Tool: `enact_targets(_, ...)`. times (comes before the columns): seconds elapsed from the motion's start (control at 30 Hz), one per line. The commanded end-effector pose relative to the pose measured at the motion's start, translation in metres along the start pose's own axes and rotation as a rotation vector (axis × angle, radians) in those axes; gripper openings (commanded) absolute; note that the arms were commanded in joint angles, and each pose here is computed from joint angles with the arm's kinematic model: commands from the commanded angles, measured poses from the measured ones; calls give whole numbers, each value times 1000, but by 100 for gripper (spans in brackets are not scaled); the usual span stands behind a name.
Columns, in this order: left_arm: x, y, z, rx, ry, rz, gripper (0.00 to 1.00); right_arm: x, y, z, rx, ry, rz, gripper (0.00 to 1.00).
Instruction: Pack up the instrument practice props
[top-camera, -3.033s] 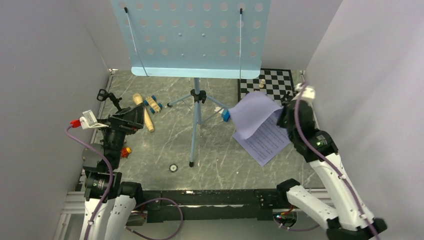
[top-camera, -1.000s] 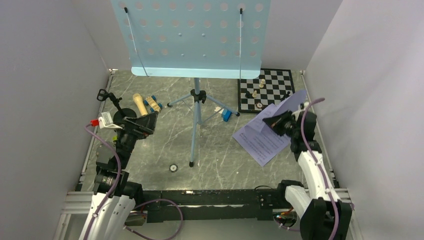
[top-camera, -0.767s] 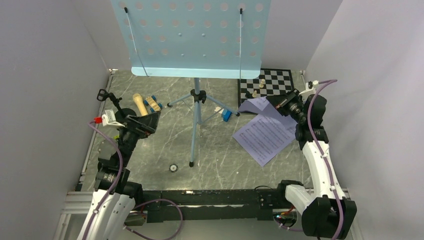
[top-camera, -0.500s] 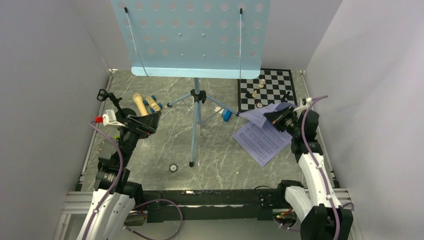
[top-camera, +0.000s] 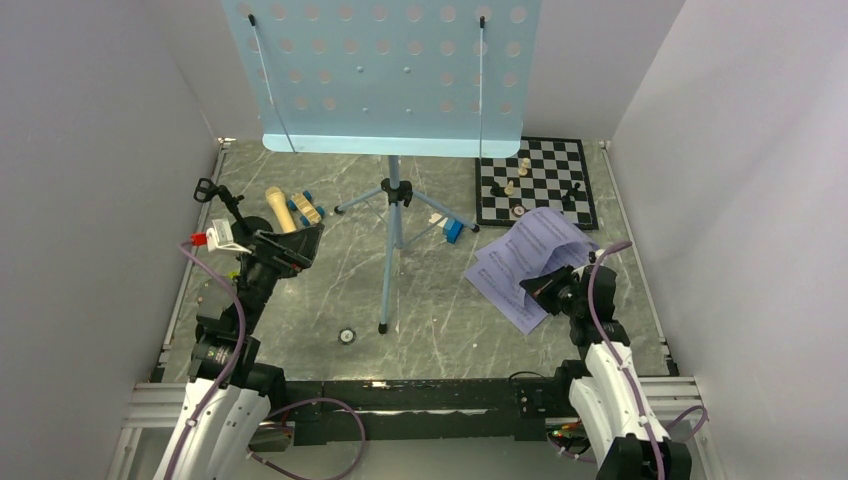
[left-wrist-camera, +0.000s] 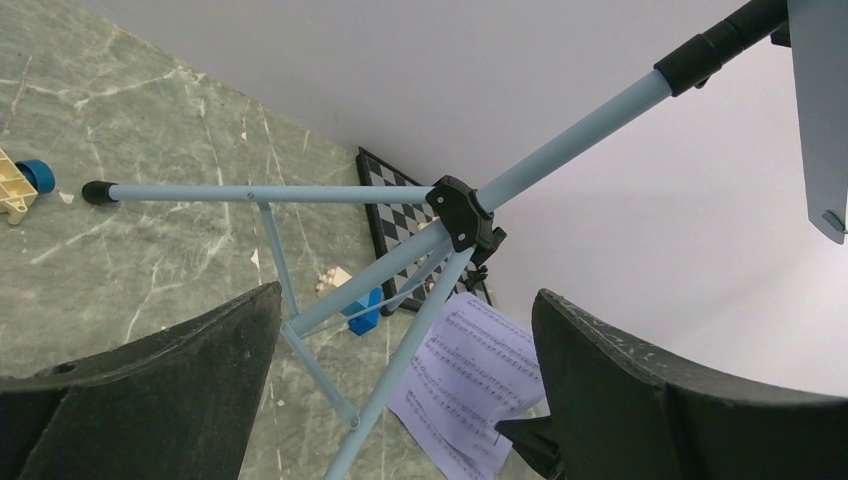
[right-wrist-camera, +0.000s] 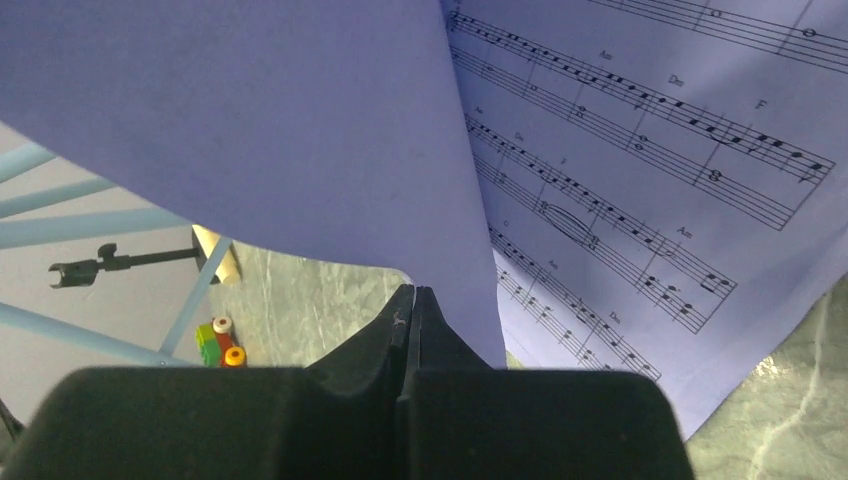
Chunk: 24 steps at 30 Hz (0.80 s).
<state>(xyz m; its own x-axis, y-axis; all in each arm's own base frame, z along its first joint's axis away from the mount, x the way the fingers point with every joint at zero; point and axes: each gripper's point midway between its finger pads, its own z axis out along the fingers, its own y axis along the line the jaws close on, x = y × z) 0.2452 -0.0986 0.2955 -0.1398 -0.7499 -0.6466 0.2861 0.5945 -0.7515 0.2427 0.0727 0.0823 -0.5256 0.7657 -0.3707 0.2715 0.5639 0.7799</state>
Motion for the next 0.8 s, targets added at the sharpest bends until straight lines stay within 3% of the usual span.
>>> enact_targets(0.0,-5,-13,-1,44,-8,-6,99,-5,1,0,-1,-38,17,0)
enact_targets(0.07,-4,-12,-1,42,-4,-9,99,-6,1,-1,7,-39,14,5)
enact_targets(0.23,-1,-10,1,41,4,-18,99,-15,10,-8,27,-47,-15,50)
enact_targets(0.33,-1,-11,2,37,9,-16,99,-25,22,-13,33,-64,-40,63)
enact_targets(0.5,-2,-12,1,35,9,-10,99,-41,38,-23,52,-101,-85,70)
enact_targets(0.77,-1,-13,1,37,18,-13,99,-65,68,-45,74,-161,-195,73)
